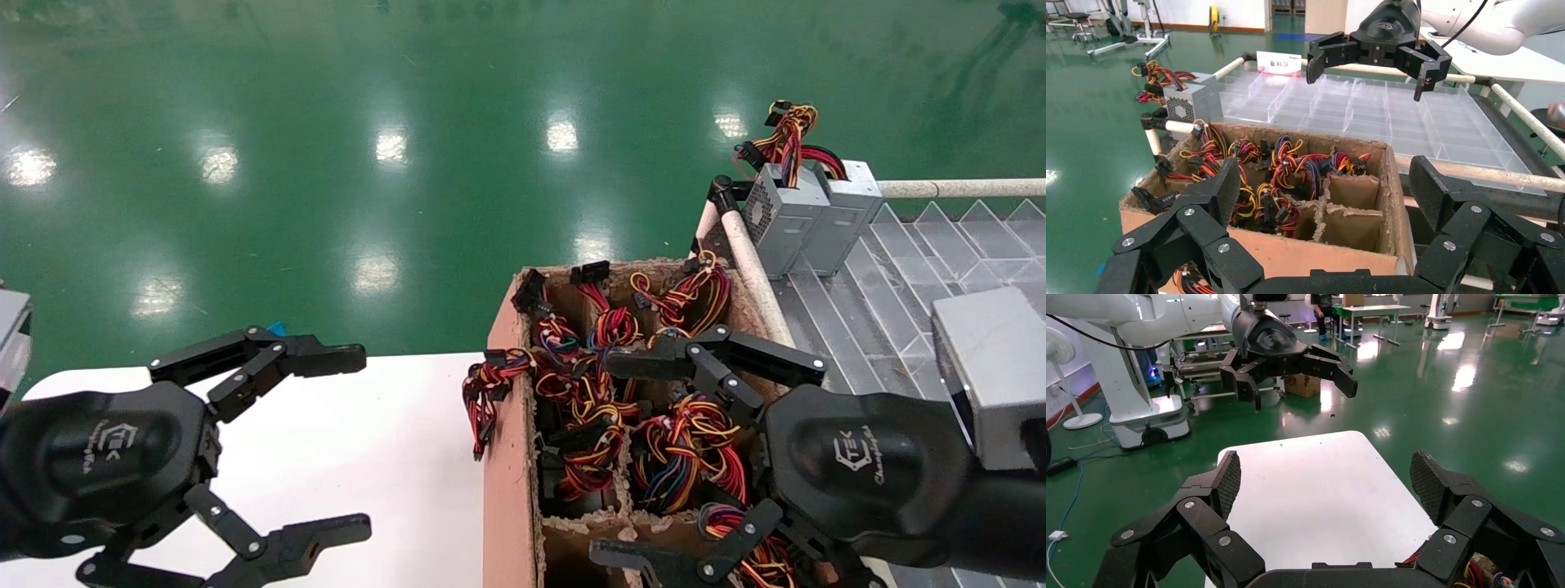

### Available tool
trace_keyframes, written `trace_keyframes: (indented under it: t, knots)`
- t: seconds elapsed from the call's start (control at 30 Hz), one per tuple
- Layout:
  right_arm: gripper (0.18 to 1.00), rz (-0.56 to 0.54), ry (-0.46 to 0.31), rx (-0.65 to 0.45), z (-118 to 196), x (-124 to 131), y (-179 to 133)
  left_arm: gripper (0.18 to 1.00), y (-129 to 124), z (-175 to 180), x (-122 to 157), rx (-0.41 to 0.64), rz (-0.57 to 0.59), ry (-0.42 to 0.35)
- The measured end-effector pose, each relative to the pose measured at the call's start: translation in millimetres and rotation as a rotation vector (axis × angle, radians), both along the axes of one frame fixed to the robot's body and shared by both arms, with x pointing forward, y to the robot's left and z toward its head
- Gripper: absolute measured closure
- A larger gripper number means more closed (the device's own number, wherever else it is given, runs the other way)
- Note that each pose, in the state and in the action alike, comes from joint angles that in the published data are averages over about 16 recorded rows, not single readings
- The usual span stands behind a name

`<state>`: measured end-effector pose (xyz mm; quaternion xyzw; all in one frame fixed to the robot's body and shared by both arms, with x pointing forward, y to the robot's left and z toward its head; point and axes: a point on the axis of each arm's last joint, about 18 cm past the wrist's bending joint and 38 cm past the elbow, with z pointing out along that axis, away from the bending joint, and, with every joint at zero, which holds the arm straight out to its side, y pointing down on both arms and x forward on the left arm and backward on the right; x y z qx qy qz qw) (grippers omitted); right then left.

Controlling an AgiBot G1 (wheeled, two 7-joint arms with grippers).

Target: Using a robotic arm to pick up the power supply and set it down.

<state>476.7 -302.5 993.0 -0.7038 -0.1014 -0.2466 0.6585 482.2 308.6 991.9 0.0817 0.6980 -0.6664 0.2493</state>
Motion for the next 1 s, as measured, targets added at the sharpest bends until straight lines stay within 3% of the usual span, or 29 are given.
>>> trace_keyframes:
  t: [0.73,1.0]
  knots:
    - [0.179,-0.002,0.0,-0.002,0.0,-0.1,-0.5,0.185,0.0,0.0,0.0,0.0,0.0,0.0]
    - [0.179,-0.079,0.011,-0.107,-3.0,-1.7,-15.4,0.198,0.0,0.0,0.0,0.0,0.0,0.0]
